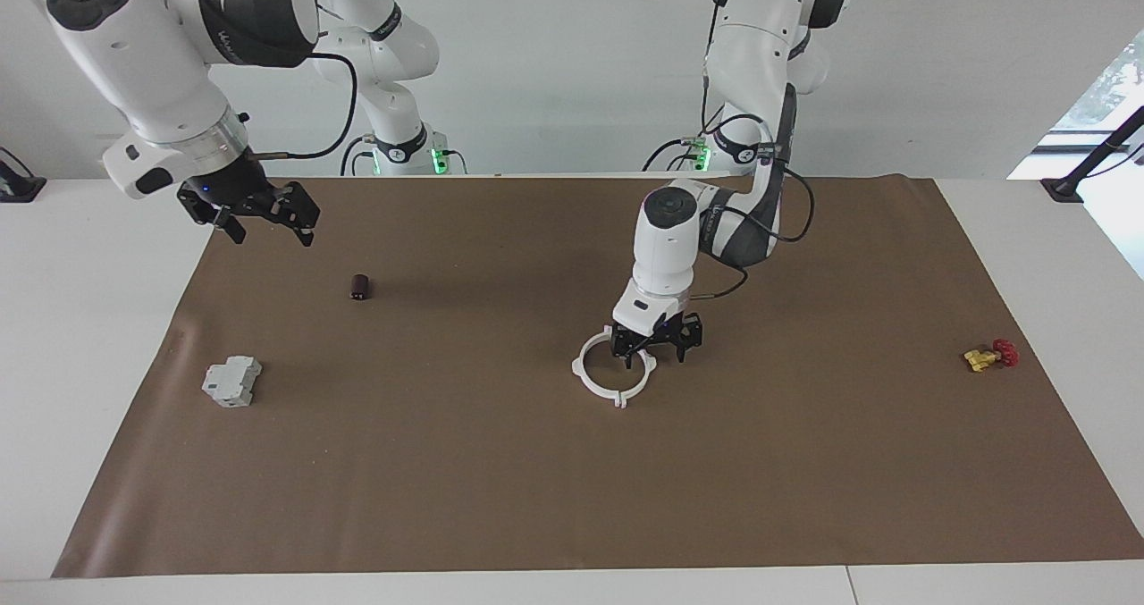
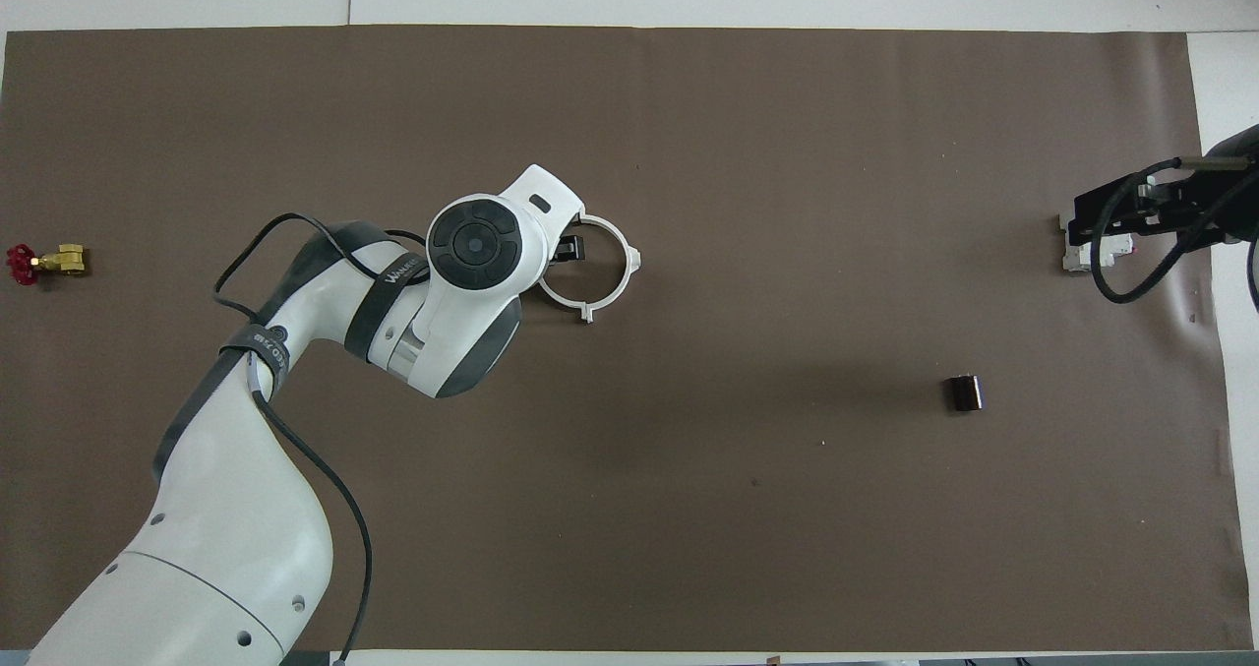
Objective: Assemble drain pipe with both arms
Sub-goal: 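Open the left gripper and withdraw it from the joined ring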
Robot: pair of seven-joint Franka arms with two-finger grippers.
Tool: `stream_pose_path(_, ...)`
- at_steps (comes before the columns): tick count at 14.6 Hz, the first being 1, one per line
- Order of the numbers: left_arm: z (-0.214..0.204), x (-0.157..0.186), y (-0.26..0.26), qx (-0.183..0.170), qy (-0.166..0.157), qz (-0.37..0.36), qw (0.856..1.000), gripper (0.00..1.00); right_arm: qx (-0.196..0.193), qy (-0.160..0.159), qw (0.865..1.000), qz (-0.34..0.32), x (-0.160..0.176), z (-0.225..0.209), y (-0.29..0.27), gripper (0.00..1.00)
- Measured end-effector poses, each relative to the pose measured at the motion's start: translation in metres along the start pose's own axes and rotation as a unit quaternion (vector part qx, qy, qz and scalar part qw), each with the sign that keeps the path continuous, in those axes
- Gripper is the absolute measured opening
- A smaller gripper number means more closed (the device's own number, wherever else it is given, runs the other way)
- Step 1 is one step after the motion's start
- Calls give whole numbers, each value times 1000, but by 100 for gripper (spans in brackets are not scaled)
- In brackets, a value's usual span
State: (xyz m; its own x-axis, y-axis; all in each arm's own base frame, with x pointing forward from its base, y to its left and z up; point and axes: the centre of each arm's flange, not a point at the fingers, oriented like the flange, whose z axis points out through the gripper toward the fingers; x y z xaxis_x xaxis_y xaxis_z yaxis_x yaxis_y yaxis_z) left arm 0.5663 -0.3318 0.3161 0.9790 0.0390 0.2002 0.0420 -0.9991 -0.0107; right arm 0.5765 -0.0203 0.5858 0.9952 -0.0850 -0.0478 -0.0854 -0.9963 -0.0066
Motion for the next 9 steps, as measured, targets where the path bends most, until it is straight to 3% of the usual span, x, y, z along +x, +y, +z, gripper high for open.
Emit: stream_pose_path(9, -3, 50, -92, 11, 8, -39, 999, 100, 1, 3, 1000, -3, -2, -4, -3, 100)
